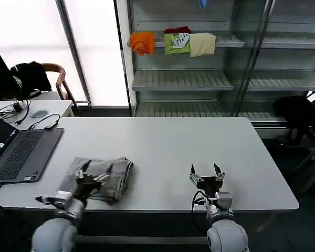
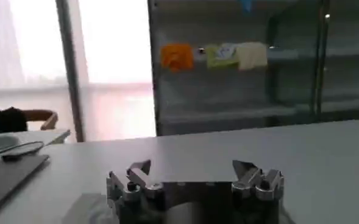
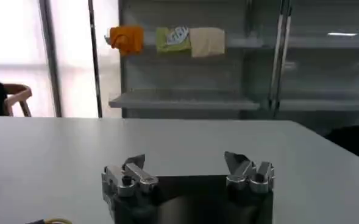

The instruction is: Fold and organize the clothes.

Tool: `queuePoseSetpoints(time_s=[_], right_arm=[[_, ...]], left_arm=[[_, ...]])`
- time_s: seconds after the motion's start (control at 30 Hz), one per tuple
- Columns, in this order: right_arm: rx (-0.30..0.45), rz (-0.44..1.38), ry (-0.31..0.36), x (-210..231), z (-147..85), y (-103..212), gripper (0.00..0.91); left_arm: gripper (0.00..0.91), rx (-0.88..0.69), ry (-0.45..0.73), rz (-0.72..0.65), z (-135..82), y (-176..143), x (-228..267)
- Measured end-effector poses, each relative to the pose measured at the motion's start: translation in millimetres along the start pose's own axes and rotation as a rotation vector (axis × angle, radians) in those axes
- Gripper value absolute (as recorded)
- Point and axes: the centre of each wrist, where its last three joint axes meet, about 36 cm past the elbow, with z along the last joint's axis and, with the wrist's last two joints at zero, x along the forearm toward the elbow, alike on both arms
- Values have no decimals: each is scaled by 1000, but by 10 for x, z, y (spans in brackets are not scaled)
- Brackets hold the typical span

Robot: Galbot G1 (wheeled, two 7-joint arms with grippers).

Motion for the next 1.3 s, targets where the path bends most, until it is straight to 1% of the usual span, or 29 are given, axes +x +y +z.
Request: queuePoseSetpoints(time_s=[0.13,0.3,0.5,0.87,0.9,0.93,0.97,1.0,1.03,1.07,1.1,1.13,1.17,1.3], right_arm=[[-1,-3,3,-20,6,41,907],[3,-4,8,-12,7,51,907],[8,2,12,11,17,22,907],[7,0,22,11,55,61,907],[7,0,23,10,57,66,907],[7,-1,22,10,55,71,907],[7,-1,21,9,54,71,907],[7,-1,21,10,52,70,907],[7,-1,20,11,48,68,907],[8,0,18,11,44,62,907],[8,1,18,9,41,57,907],[7,3,17,7,40,50,907],[8,6,17,6,40,41,907],[8,11,17,14,49,9,907]], left_arm=[[907,41,37,-55,0,462,25],[907,90,70,-89,7,785,11],[907,131,93,-102,63,952,-38],[907,148,155,-116,294,1052,-117],[796,149,159,-117,312,1055,-123],[746,150,162,-116,327,1051,-129],[554,150,166,-115,342,1047,-133],[484,150,168,-114,352,1041,-136],[393,150,171,-112,363,1035,-137],[242,150,175,-109,376,1027,-138],[191,149,179,-107,389,1021,-140],[91,148,183,-105,402,1015,-144],[30,149,186,-103,415,1010,-149],[30,155,189,-91,433,995,-151]])
